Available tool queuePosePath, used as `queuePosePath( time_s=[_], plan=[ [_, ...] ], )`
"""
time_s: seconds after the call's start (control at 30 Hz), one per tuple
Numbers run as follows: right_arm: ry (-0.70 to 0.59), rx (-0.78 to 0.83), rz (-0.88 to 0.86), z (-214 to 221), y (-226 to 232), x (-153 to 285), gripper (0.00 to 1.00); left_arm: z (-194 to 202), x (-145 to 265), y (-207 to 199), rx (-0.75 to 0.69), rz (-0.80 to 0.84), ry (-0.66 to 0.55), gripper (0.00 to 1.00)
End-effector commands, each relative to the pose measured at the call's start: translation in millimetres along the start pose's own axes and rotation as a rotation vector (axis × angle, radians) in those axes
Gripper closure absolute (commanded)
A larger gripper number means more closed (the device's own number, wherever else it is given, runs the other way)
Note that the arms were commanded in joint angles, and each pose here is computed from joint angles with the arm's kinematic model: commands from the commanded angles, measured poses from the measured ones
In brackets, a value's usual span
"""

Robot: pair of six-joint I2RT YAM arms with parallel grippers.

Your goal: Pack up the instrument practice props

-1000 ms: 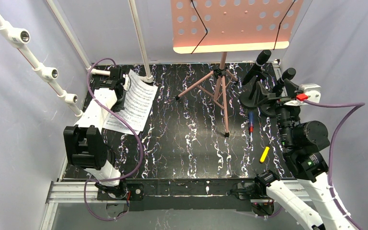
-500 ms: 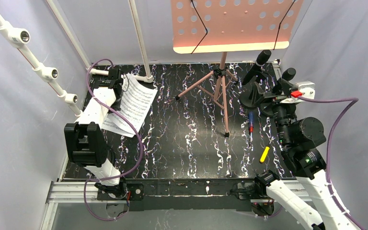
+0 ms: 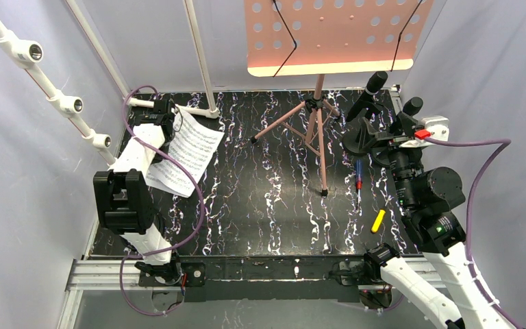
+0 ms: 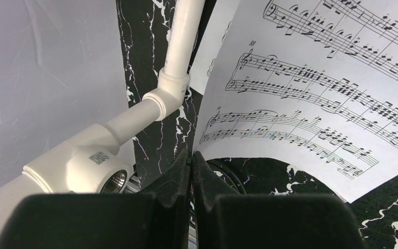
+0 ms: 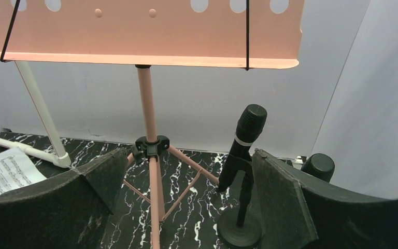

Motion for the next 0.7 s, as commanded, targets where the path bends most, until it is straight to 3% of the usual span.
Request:
queuePosePath(
  time_s=[0.0, 0.23, 0.53, 0.67],
  plan=[
    [-0.028, -0.017, -0.024, -9.8, 4.7, -2.3, 0.01, 8.0, 3.1, 5.0, 0.031, -0.035, 0.029, 1.0],
    [-0.027, -0.022, -0.025, -9.0, 5.0, -2.0, 0.01, 22.5, -11.2, 15.9, 0.127, -0.038, 0.094, 1.0],
    [-0.018, -0.023, -0.031, -6.9, 5.7, -2.3, 0.01, 26.9, -35.4, -1.4, 0.22, 0.064, 0.129, 0.99],
    [-0.007, -0.02, -0.03, -6.0, 5.6, -2.3, 0.01, 23.0, -35.5, -3.7, 0.255, 0.089, 0.107, 0.65]
  ],
)
Point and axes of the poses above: each gripper's point midway between its finger pads, its own x axis back along the fingers, its own y axis along the line the jaws close on, z = x × y, the point moved 7 cm from there along x, back along the fingers, and after that the axes turned 11 degrees about -x, right-handed, at the moved point
